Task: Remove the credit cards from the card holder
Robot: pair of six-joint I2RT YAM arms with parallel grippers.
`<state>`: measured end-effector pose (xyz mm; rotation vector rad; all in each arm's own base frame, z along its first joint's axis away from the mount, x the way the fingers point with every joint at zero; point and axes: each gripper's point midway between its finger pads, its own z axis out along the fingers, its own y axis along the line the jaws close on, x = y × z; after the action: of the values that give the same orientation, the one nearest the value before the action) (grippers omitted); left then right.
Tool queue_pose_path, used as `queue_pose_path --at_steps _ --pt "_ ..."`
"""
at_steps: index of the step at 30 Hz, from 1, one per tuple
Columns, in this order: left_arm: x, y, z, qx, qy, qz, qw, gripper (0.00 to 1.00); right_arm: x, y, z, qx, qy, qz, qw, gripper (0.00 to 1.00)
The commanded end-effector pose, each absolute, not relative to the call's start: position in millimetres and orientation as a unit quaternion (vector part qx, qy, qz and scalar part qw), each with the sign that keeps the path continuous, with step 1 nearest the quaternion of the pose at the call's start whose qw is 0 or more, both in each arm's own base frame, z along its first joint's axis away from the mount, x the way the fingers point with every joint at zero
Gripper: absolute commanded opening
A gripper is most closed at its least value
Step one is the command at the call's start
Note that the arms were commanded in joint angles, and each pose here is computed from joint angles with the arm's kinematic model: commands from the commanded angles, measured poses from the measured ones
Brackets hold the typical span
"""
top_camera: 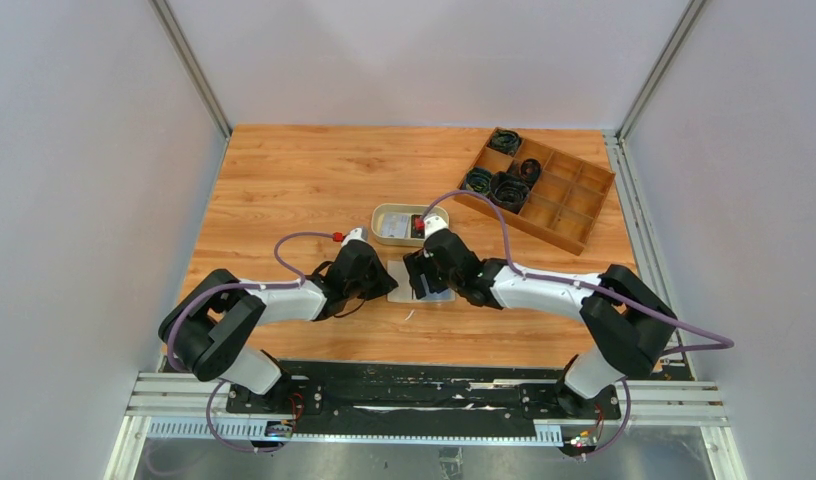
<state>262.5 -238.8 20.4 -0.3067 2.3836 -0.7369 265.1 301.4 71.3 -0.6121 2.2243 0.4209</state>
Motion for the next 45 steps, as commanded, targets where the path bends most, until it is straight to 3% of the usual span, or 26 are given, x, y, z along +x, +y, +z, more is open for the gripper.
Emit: queue_pose_path --at_steps 1,22,36,45 --pt "228.1 -202.0 -28.0 -0.103 0.945 -0.187 0.249 0.0 262.6 282.7 56.4 -0.228 0.887 0.147 0.374 0.8" --pt "226.5 -201.2 -30.3 -0.1 0.946 -0.185 0.246 0.0 266.3 281.8 69.7 -0.235 0.879 0.145 0.388 0.79" --pt "226.6 -201.9 -30.7 -0.097 0.947 -0.185 0.244 0.0 263.4 307.8 67.5 -0.245 0.872 0.198 0.374 0.79" --pt "227.0 -201.6 -29.9 -0.096 0.947 -0.185 0.246 0.0 266.4 343.6 95.1 -0.257 0.847 0.266 0.382 0.78"
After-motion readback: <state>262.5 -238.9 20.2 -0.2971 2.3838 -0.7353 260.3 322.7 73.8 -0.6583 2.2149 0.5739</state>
